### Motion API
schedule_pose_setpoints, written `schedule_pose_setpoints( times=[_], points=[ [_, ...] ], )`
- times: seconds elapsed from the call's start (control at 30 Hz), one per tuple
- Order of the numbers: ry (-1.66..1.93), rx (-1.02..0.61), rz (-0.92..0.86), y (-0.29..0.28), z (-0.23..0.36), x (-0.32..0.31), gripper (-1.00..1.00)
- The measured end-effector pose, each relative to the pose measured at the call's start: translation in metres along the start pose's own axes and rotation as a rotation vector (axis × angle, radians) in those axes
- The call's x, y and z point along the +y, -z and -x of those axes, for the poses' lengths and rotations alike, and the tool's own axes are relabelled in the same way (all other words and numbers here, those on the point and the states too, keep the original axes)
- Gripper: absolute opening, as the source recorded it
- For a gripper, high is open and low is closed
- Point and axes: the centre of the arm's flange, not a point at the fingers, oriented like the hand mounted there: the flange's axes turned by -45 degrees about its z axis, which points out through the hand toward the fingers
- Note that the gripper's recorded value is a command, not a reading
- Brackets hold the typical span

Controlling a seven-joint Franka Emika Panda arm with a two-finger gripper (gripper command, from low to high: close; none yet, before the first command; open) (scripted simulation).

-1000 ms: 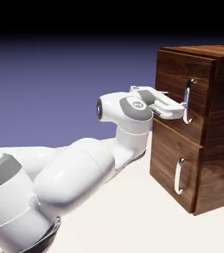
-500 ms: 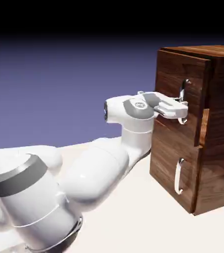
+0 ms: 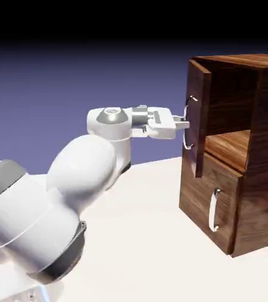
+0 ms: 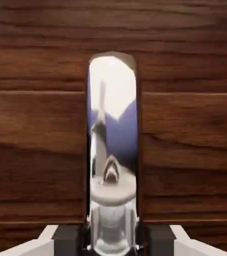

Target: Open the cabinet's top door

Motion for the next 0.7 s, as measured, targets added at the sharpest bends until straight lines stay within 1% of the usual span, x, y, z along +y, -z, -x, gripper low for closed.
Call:
schedule_pose_setpoints(
  times=[0.37, 0.7],
  points=[
    [0.0, 0.0, -0.237, 0.058, 0.0, 0.041, -1.0],
    [0.0, 0.0, -0.504, 0.11, 0.0, 0.103, -1.0]
  ],
)
